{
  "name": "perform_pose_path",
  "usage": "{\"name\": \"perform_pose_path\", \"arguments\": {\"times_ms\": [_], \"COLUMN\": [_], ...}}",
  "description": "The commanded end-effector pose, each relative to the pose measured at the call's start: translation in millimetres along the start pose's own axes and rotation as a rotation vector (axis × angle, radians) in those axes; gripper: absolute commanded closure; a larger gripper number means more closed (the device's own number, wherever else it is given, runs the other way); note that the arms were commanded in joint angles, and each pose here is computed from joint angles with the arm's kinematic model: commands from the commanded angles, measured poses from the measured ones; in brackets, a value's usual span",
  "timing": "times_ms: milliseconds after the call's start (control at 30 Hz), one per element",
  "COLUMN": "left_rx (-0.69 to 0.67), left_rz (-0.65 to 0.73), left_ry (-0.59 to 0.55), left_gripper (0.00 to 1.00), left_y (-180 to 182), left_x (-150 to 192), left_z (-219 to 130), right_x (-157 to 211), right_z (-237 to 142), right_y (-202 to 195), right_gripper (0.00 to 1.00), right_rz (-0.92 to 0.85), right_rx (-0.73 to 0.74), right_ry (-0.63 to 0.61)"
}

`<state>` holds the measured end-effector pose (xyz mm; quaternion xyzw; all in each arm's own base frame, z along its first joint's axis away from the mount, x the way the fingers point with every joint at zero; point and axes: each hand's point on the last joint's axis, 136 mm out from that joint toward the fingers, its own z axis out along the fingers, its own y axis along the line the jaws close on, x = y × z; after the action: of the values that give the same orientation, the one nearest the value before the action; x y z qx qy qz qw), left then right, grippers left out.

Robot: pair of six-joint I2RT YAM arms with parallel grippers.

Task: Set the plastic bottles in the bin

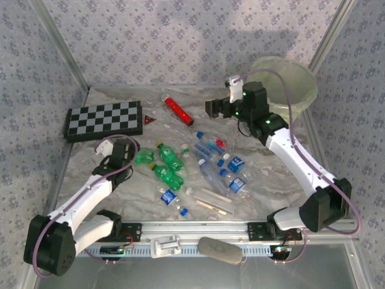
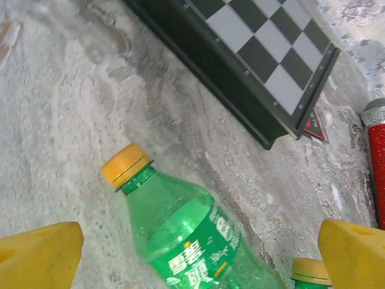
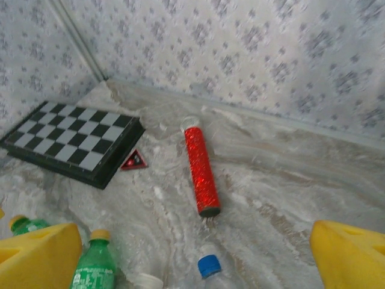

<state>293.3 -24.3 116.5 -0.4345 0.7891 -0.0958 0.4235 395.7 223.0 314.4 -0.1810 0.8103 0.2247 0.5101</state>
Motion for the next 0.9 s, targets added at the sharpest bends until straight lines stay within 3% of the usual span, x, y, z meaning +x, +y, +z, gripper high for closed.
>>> {"name": "perform_pose_path", "arguments": {"times_ms": [0, 400, 867], "left_rx": [-0.041, -0.196, -0.39], "left_rz": [-0.104, -0.166, -0.27], "left_ry": [0.018, 0.165, 0.397], "left_gripper": [0.0, 0.0, 0.01], "left_y": [11, -7, 1], "left_x": [4, 23, 80], "left_z": [3, 30, 77], "right_x": [15, 44, 48], "right_z": [16, 30, 20], "right_y": [6, 19, 9], "right_gripper": [0.01, 0.01, 0.01], "right_rz": [0.017, 0.027, -0.002], "right_rx": [-0.03, -0.071, -0.006], "right_ry": [0.042, 0.139, 0.146]}}
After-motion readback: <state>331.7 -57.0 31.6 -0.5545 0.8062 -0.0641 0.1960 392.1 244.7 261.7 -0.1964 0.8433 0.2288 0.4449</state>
